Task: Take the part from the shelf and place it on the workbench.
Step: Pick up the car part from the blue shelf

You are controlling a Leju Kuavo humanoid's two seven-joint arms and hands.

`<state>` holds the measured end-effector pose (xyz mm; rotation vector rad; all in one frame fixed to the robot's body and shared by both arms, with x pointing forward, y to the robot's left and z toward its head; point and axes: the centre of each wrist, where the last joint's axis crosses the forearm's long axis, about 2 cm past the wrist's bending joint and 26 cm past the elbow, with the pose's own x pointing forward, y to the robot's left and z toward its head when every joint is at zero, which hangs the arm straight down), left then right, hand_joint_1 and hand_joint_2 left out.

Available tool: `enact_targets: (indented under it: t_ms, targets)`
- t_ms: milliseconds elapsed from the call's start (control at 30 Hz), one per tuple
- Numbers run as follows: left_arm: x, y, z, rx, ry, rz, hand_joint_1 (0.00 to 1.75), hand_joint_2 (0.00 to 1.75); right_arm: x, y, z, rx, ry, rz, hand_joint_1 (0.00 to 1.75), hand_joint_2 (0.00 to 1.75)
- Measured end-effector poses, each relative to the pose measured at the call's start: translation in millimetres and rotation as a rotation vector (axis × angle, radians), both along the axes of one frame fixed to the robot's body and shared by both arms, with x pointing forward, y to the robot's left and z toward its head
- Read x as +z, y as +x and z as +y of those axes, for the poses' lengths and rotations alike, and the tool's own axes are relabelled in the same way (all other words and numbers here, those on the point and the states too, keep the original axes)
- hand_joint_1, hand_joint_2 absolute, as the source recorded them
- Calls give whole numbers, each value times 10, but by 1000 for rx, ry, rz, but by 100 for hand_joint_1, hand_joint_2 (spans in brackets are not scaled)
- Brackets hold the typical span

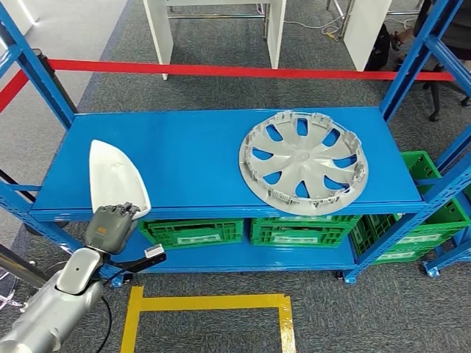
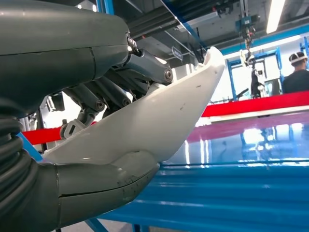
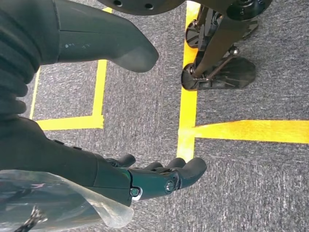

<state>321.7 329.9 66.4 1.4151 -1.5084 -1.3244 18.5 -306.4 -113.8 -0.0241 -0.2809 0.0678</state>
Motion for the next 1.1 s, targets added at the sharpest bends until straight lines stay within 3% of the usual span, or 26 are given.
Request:
enact_targets:
  t_ms: [233, 733, 1100]
  targets:
    - [171, -65, -3, -58, 47, -111, 175, 175, -1, -7, 9, 2, 1, -3, 0, 175]
    - [1001, -105, -19, -148, 20, -458, 175, 175, -3, -20, 36, 12, 9, -7, 0, 175]
    - [1138, -150, 13, -132, 15, -520, 175, 175, -3, -23, 44, 10, 13, -11, 0, 175]
